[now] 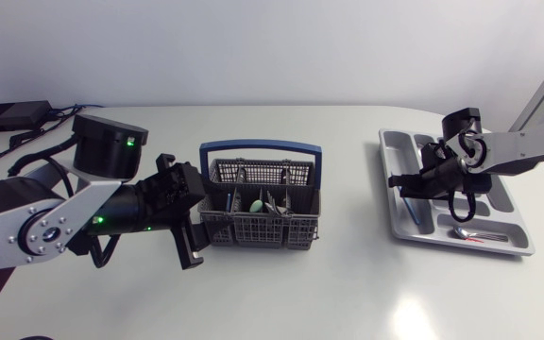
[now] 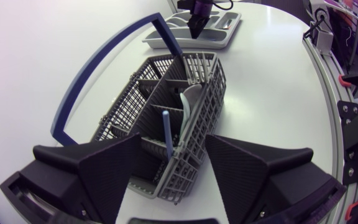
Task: Unload the cutlery basket into the drawer organizer.
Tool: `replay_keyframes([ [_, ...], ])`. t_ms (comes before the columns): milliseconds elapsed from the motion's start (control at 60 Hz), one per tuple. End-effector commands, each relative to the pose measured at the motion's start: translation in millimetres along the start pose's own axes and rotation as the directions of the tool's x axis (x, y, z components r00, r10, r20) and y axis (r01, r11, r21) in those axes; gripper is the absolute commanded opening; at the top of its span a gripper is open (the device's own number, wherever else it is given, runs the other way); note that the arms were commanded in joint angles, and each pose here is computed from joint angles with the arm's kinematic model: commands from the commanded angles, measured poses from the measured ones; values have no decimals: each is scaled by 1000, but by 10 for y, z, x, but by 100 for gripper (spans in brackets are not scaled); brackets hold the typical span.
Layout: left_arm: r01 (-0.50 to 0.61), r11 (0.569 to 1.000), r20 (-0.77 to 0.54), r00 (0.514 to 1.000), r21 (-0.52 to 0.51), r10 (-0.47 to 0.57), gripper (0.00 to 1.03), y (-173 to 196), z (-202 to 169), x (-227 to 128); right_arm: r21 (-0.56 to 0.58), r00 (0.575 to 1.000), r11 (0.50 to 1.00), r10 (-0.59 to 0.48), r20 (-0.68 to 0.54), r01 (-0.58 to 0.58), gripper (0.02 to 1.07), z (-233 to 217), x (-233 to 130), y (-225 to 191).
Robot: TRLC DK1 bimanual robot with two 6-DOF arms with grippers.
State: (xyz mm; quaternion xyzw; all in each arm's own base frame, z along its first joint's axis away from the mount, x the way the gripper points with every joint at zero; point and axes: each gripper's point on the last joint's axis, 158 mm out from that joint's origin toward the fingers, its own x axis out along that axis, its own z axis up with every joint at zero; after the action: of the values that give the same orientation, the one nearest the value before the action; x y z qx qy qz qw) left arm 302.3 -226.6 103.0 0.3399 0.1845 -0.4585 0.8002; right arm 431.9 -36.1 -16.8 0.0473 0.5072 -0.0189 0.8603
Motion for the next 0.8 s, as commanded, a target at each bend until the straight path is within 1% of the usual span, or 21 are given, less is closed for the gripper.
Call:
replay_keyframes([
  [0,-9,1000,29,1000,-7,9,66,68,144,50,15,1000,1000,-1,-7,2,61,-48,-46,19],
  [33,-8,1000,30,1000,-7,8,64,69,149,66,10,1000,1000,0,0,0,62,-37,-76,34],
  [67,-8,1000,30,1000,-12,8,63,78,153,77,6,1000,1000,2,3,-2,62,-40,-96,55],
  [133,-5,1000,28,1000,-18,5,57,88,160,110,-4,1000,1000,7,16,-7,62,-32,-155,98],
  [300,-7,1000,38,999,-20,7,28,116,214,136,-50,999,999,19,51,-17,62,-32,-344,237],
  [333,-7,1000,40,999,-20,8,25,123,222,138,-58,998,998,20,56,-17,62,-41,-380,268],
  [467,-7,999,46,999,-39,9,7,158,252,145,-100,996,995,22,92,-13,62,-48,-547,401],
  [500,-5,999,52,999,-45,7,4,166,269,144,-107,995,994,23,100,-13,62,-46,-586,431],
  [633,8,996,85,996,-94,0,4,281,371,55,-149,990,988,49,131,-29,62,-52,-761,610],
  [700,15,992,104,995,-124,-2,4,342,411,-17,-175,986,984,69,149,-43,66,-62,-868,726],
  [783,15,990,110,994,-139,0,4,388,445,-85,-201,981,978,83,174,-48,66,-56,-987,831],
])
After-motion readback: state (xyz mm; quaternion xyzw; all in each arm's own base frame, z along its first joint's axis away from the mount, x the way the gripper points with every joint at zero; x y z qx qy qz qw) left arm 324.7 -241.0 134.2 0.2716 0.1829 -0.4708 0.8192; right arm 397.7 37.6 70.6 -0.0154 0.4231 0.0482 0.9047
